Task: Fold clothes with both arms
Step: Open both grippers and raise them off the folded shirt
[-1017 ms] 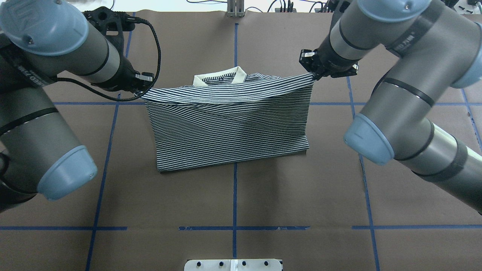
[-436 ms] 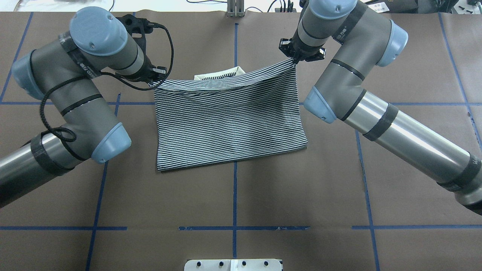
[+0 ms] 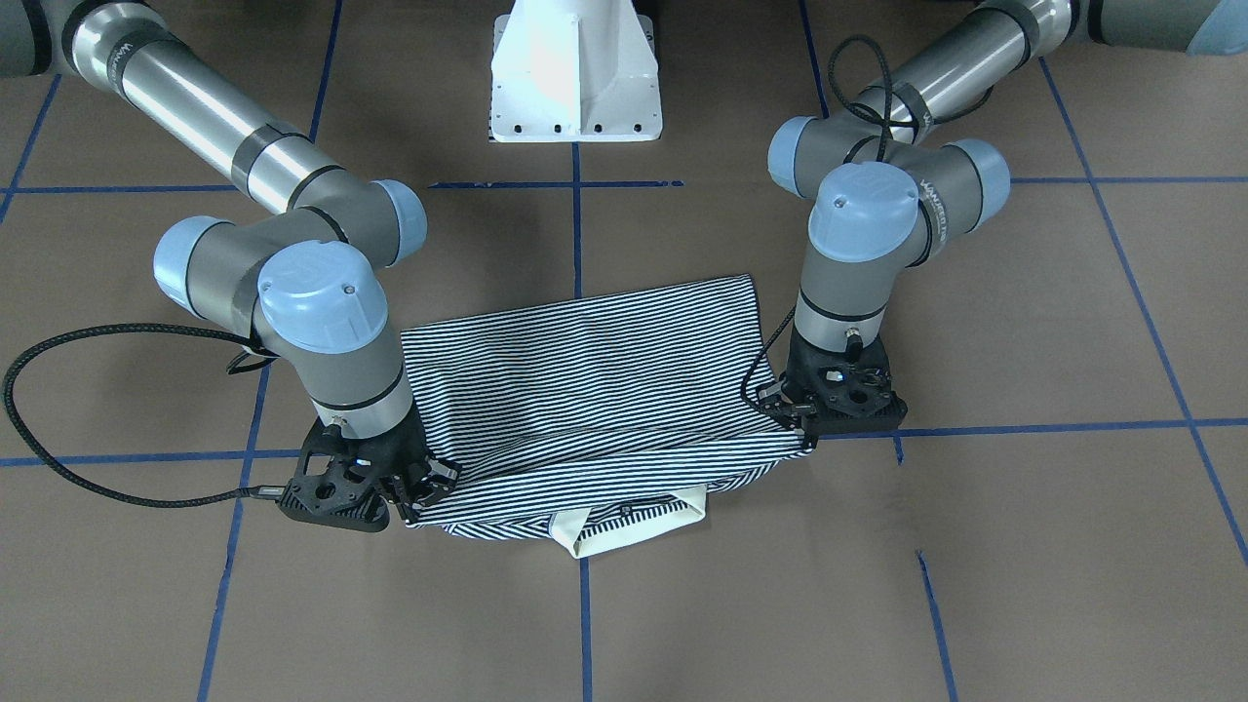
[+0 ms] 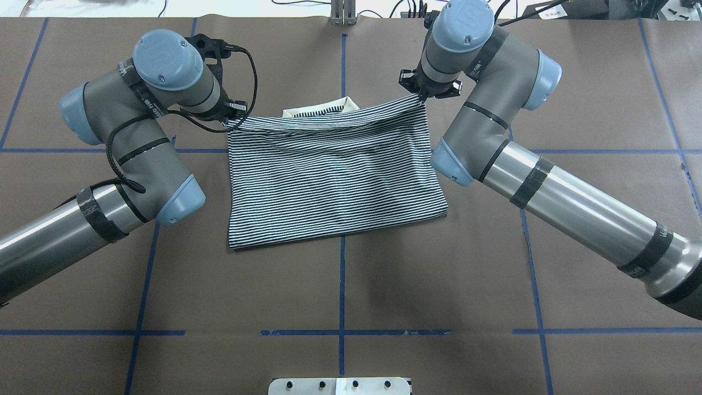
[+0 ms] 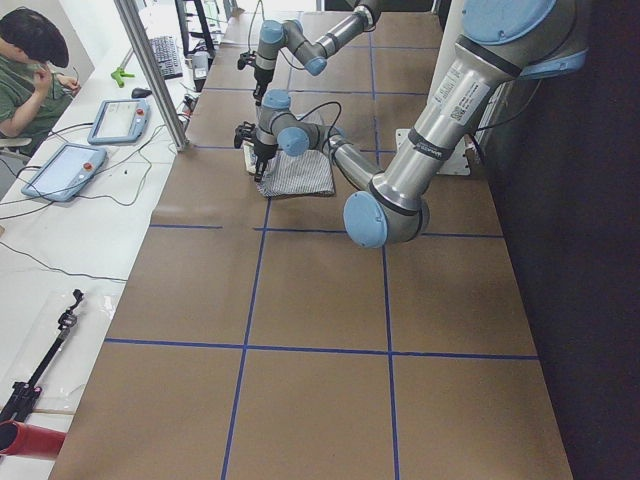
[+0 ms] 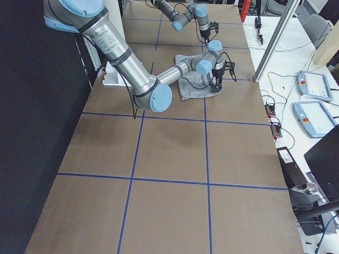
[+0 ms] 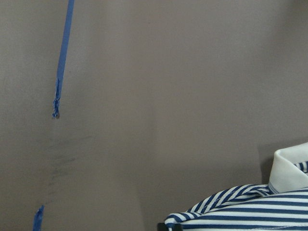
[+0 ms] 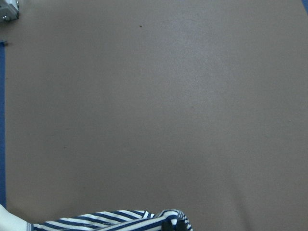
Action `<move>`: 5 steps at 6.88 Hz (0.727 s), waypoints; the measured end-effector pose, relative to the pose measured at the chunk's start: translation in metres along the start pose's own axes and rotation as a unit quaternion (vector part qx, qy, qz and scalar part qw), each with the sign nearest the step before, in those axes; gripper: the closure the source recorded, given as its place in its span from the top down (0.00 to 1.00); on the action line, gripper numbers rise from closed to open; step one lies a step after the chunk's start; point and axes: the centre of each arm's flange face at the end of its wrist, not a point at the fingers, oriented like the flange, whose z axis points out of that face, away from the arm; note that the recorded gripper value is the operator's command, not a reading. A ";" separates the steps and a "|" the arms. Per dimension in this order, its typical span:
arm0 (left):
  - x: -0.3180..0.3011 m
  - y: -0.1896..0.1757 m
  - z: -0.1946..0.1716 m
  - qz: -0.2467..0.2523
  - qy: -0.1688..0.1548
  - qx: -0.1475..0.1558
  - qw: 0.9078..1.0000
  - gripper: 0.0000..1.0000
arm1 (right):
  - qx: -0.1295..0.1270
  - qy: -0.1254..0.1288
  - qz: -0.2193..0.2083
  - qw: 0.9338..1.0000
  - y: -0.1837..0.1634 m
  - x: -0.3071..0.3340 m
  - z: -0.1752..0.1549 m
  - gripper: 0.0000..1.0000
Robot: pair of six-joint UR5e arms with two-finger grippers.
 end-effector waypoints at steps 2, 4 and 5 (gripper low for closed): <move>-0.003 0.003 0.006 0.011 -0.001 -0.001 1.000 1.00 | 0.004 0.005 -0.008 1.000 0.014 -0.004 0.010 1.00; -0.010 0.009 -0.003 0.047 0.006 0.002 0.999 1.00 | 0.021 0.013 -0.025 0.999 0.008 0.005 0.011 1.00; -0.023 0.020 -0.019 0.074 0.016 0.008 0.997 1.00 | 0.015 0.012 -0.051 0.999 -0.009 0.021 0.005 1.00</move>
